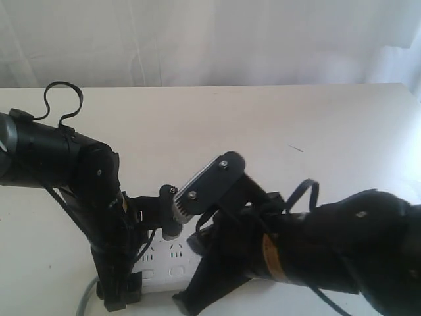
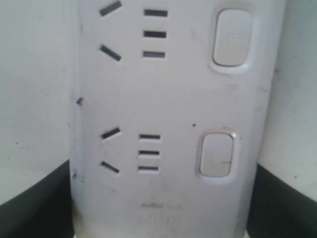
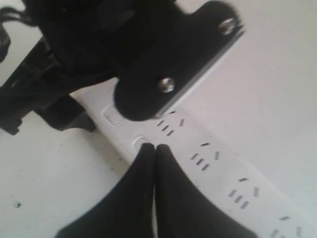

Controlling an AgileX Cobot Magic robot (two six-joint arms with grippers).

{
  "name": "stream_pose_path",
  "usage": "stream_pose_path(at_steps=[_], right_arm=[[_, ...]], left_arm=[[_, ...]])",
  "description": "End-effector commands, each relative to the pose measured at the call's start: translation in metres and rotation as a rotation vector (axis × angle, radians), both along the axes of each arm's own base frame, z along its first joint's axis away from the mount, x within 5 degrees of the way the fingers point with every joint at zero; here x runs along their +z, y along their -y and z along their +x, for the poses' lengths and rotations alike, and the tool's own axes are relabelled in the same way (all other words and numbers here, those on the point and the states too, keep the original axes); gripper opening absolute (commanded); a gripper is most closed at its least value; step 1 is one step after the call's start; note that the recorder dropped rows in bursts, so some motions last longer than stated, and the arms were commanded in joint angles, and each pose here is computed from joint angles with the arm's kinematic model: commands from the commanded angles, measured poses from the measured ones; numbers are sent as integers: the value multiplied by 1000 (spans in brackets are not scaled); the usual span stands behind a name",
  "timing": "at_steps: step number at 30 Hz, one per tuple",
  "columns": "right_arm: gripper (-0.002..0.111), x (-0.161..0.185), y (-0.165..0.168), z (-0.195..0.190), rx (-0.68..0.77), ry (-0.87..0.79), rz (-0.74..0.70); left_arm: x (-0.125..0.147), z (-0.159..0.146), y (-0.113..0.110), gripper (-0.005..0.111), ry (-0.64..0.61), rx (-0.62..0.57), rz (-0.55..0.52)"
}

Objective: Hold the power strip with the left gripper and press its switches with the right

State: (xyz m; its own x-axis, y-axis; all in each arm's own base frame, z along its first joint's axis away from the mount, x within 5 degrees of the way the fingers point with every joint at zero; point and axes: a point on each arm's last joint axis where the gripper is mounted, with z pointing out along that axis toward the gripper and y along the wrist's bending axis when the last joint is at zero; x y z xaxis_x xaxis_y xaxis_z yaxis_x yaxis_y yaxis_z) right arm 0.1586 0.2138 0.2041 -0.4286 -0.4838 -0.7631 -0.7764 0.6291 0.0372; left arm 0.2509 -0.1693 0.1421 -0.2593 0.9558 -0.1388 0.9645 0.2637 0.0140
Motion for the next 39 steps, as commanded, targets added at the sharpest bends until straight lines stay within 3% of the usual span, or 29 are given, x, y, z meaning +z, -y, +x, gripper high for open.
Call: stream_pose_path(at_steps=[1,5,17,39], right_arm=[[0,0,27,-2,-138,73,-52],[0,-13,37,-2,-192,63,-104],[0,-40,27,-4,-135,-37,-166],[0,-48,16,-1,-95,-78,-175]], left_arm=[[-17,-17,-7,1,-164,-23,84],[-17,-18,-7,1,-170,-38,87],[-17,-21,-9,1,-206,-53,102],[-16,-23,-7,1,-231,-55,89]])
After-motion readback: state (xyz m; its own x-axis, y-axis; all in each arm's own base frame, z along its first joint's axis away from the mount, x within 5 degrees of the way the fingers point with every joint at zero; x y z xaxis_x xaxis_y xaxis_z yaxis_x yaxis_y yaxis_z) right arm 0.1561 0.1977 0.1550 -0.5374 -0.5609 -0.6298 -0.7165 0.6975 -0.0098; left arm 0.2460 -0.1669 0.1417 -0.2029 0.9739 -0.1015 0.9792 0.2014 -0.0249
